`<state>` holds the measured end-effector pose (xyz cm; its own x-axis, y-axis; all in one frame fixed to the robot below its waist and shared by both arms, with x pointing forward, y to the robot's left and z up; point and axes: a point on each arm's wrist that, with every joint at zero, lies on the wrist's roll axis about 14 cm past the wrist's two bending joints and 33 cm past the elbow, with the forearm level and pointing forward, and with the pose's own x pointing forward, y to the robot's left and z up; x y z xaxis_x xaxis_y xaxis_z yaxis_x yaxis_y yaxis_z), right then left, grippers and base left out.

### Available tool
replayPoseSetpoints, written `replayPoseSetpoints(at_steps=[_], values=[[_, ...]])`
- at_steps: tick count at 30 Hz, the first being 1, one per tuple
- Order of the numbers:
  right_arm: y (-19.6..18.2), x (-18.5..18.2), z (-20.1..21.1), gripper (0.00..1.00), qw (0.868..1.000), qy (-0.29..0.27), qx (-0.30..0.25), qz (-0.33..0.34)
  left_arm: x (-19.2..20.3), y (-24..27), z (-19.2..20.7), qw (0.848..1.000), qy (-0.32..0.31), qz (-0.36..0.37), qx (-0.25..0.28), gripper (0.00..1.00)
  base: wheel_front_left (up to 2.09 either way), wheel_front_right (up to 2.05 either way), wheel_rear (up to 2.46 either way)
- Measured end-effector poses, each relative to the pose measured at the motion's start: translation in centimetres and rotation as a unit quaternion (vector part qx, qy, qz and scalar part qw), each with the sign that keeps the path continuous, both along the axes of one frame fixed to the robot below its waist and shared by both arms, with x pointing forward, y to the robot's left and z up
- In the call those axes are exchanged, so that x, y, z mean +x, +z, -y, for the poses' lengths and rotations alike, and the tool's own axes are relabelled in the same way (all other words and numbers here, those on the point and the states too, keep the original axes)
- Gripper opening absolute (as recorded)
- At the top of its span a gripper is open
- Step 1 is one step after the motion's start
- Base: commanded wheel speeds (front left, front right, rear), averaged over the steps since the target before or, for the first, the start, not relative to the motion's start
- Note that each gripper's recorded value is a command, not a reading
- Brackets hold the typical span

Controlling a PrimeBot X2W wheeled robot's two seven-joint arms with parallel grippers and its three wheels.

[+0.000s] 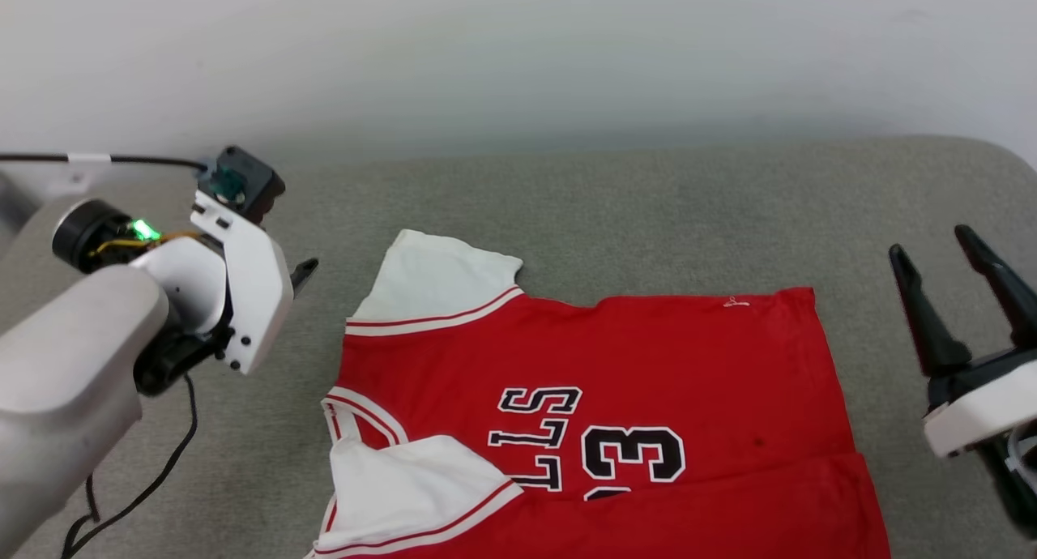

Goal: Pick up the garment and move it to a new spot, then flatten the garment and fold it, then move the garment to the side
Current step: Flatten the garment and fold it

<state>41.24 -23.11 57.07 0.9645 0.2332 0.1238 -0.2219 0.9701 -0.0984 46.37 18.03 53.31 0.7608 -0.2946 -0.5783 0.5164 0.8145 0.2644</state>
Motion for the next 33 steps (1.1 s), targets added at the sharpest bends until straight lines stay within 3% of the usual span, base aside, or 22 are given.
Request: replayPoseSetpoints(at_steps=[6,16,26,33], values=[[0.5,-1.3,-1.0,1.0,0.997,-0.036,0.04,0.048,4.3,1.3,1.7,1.0,0.0,0.001,-0.01,1.0,0.0,0.0,0.0],[-3.2,-1.5,-1.4,1.0,0.995,-0.075,0.06,0.007,9.6,-2.2,4.0,0.993,0.008,-0.121,0.007,1.0,0.0,0.0,0.0],[-7.3,0.3,-1.0,1.0,0.995,-0.084,0.039,-0.041,12.5,-8.0,5.1,0.96,-0.002,-0.264,0.093,1.0,0.0,0.0,0.0],[-10.0,0.9,-0.4,1.0,0.993,-0.093,0.02,-0.076,12.6,-13.9,5.8,0.94,-0.017,-0.321,0.115,1.0,0.0,0.0,0.0]])
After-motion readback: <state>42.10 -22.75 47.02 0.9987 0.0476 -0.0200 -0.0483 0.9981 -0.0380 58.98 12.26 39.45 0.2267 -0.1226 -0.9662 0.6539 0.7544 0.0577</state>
